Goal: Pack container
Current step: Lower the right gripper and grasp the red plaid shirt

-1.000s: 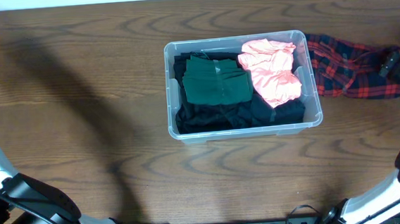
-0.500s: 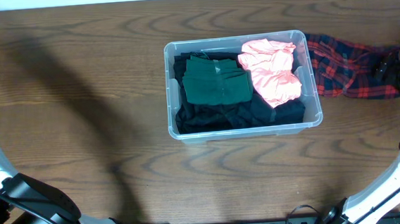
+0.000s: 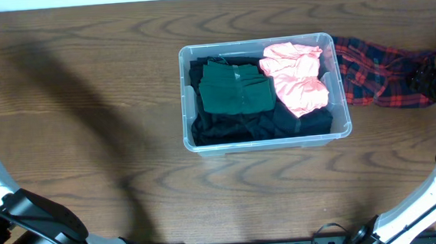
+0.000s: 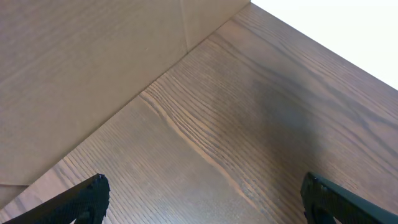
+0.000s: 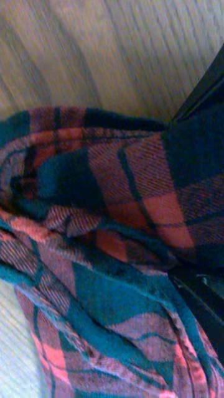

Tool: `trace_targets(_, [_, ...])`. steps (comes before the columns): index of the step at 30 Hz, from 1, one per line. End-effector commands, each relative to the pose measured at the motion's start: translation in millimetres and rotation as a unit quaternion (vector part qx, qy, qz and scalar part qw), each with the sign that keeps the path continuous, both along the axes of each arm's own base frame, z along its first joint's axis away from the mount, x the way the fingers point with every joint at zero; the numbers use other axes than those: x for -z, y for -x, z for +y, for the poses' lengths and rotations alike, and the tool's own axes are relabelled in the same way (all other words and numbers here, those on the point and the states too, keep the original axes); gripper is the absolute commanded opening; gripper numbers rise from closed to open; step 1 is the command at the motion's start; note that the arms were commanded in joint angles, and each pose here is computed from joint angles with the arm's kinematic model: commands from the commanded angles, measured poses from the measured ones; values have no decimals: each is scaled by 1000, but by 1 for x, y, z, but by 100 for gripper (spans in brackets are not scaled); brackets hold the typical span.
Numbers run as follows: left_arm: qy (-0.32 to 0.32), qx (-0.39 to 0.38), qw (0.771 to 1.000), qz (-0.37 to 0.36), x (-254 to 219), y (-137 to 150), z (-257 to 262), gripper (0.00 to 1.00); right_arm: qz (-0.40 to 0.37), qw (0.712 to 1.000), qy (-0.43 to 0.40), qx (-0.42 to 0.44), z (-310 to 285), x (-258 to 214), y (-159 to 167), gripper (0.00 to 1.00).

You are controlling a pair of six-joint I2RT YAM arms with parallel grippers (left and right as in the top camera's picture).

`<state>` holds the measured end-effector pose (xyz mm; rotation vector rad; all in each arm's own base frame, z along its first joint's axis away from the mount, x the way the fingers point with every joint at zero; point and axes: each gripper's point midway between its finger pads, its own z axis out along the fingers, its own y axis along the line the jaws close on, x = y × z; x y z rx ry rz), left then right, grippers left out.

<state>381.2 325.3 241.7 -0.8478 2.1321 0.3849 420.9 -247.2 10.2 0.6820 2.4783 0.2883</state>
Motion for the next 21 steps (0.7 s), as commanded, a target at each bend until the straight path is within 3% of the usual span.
trace_targets(1, [-1,-7,1000,-5,-4,1,2,98,-16,999,-45,-23,15,5,-3,66])
trace_targets(6, [-1,-7,1000,-5,-4,1,2,98,-37,996,-70,-38,24,-3,-9,51])
trace_targets(11, [-1,-7,1000,-5,-4,1,2,98,-43,996,-75,-37,23,-4,-8,44])
trace_targets(21, [-1,-7,1000,-5,-4,1,2,98,-64,993,-99,-30,14,-13,-1,15])
